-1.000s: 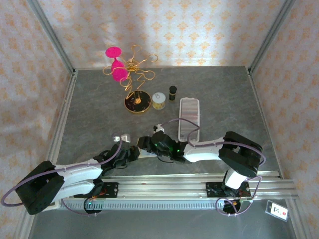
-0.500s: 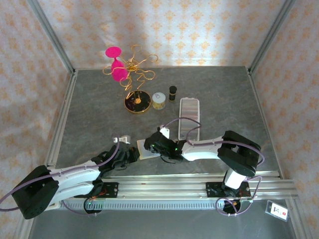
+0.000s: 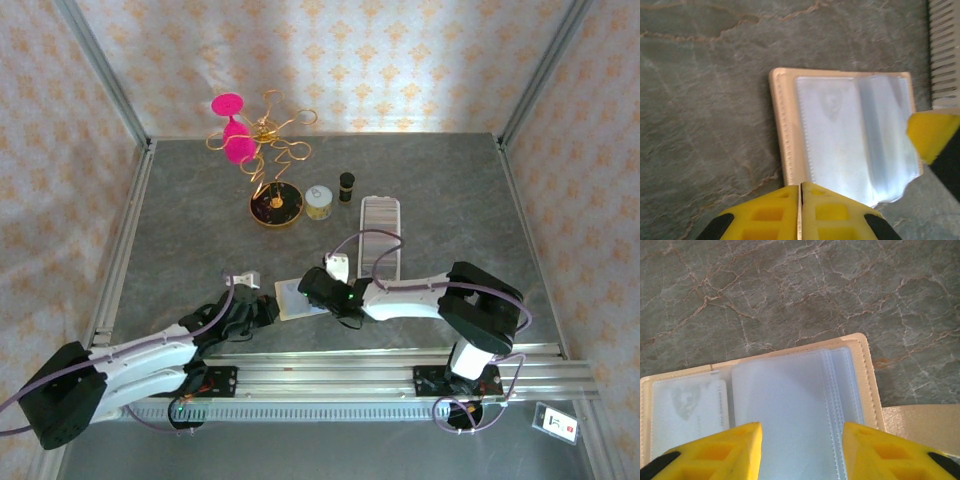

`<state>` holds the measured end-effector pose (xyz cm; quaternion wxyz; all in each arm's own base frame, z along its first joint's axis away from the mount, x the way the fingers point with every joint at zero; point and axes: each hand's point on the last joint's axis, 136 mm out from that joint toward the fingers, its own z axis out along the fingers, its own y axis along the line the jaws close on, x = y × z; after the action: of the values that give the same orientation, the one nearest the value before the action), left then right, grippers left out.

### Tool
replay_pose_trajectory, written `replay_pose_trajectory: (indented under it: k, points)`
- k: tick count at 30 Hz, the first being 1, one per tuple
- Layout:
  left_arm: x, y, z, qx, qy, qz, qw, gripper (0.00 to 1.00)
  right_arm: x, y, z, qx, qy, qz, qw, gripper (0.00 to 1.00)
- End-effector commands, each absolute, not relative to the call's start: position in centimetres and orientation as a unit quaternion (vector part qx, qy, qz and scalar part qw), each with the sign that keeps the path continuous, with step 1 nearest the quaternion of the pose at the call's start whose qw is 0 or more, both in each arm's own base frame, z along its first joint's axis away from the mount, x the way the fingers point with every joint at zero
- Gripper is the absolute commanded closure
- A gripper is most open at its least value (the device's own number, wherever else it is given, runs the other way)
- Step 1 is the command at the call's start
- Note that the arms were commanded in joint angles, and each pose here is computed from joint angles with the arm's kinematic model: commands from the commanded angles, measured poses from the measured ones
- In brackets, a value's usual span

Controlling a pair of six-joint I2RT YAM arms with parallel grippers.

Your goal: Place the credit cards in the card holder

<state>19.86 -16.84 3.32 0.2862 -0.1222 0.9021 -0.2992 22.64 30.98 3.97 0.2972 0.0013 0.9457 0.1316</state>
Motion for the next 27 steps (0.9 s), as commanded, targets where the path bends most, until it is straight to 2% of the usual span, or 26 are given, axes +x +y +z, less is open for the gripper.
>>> replay_pose_trajectory:
  k: [1,7,17,23,27]
  points:
    - [20.1,-17.1,4.5,-0.123,0.899,-0.303,0.292,0.88,22.8,29.7,3.2,-0.035,0.950,0.067,0.305,0.55]
    - [20.2,-17.6,5.4,-0.121,0.893,-0.321,0.293,0.86,22.4,28.6,1.7,-0.025,0.957,0.041,0.288,0.55]
    - [20.5,-17.4,5.6,-0.128,0.890,-0.317,0.301,0.86,19.2,30.5,0.7,0.037,0.965,0.145,0.216,0.60]
    - [20.6,-17.2,5.2,-0.132,0.893,-0.307,0.302,0.85,18.8,31.3,2.3,0.071,0.954,0.183,0.225,0.60]
    - [20.7,-17.2,4.9,-0.132,0.895,-0.303,0.301,0.84,19.7,30.5,3.3,0.077,0.950,0.165,0.252,0.57]
